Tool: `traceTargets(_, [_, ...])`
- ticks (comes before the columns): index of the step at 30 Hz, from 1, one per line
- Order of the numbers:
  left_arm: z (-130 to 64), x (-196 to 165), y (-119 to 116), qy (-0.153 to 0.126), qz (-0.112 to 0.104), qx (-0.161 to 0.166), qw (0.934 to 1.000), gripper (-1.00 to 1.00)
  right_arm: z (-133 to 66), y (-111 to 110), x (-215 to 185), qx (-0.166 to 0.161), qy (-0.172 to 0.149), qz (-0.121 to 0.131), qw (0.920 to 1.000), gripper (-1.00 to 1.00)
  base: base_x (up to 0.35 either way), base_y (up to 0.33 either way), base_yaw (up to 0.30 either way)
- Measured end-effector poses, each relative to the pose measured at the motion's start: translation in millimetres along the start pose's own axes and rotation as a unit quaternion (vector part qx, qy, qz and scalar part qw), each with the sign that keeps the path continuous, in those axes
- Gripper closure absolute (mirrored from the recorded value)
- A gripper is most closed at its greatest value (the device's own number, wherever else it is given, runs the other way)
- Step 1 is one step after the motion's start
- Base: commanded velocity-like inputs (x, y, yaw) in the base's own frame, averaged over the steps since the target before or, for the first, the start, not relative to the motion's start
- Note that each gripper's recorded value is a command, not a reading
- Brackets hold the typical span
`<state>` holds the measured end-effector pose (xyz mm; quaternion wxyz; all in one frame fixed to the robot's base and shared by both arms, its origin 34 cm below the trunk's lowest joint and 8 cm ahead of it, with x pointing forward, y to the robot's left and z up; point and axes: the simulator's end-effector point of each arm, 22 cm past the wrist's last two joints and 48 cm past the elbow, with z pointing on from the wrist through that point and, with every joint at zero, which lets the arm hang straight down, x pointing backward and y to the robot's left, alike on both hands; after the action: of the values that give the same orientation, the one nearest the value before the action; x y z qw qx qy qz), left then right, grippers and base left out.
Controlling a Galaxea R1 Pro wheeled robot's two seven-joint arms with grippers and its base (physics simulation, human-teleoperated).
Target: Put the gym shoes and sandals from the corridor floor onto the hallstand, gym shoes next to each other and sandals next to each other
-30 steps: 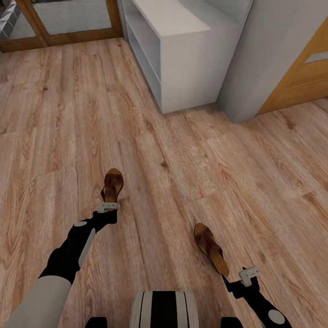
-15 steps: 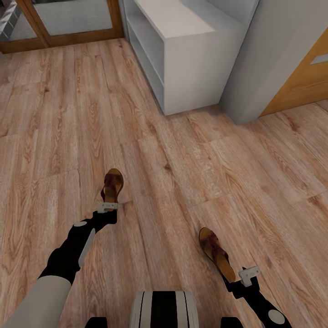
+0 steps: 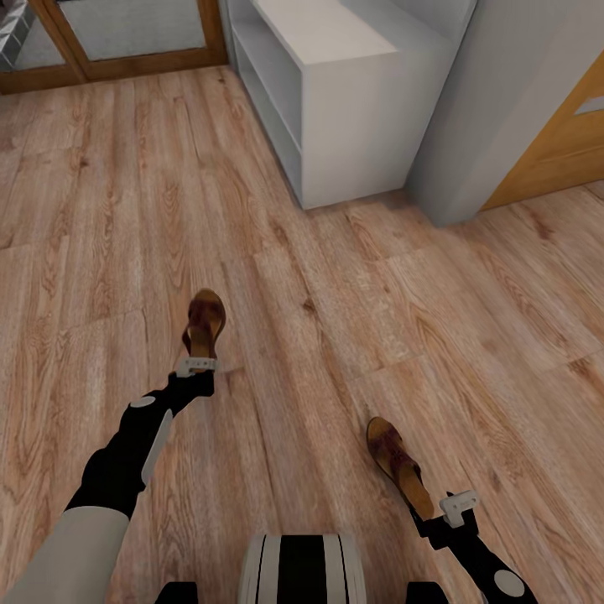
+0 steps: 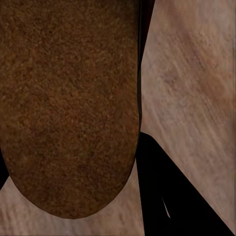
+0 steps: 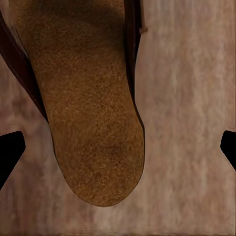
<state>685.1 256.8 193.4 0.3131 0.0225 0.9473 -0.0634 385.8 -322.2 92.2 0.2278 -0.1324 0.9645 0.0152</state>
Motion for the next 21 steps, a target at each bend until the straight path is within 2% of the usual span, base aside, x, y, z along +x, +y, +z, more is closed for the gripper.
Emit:
traceTargets(12, [17.6, 33.4, 2.2, 0.024, -0.011, 0.002, 0.9997, 1.00, 6.0, 7.8, 32.4, -0.008, 0.032, 0.004, 0.9995, -1.00, 0.000, 0.000, 0.000])
traceTargets(21, [19.3, 37.7, 1.5, 0.027, -0.011, 0.003, 0.9996, 1.00, 6.2, 8.3, 35.7, -0.008, 0.035, 0.004, 0.9994, -1.00, 0.000, 0.000, 0.000])
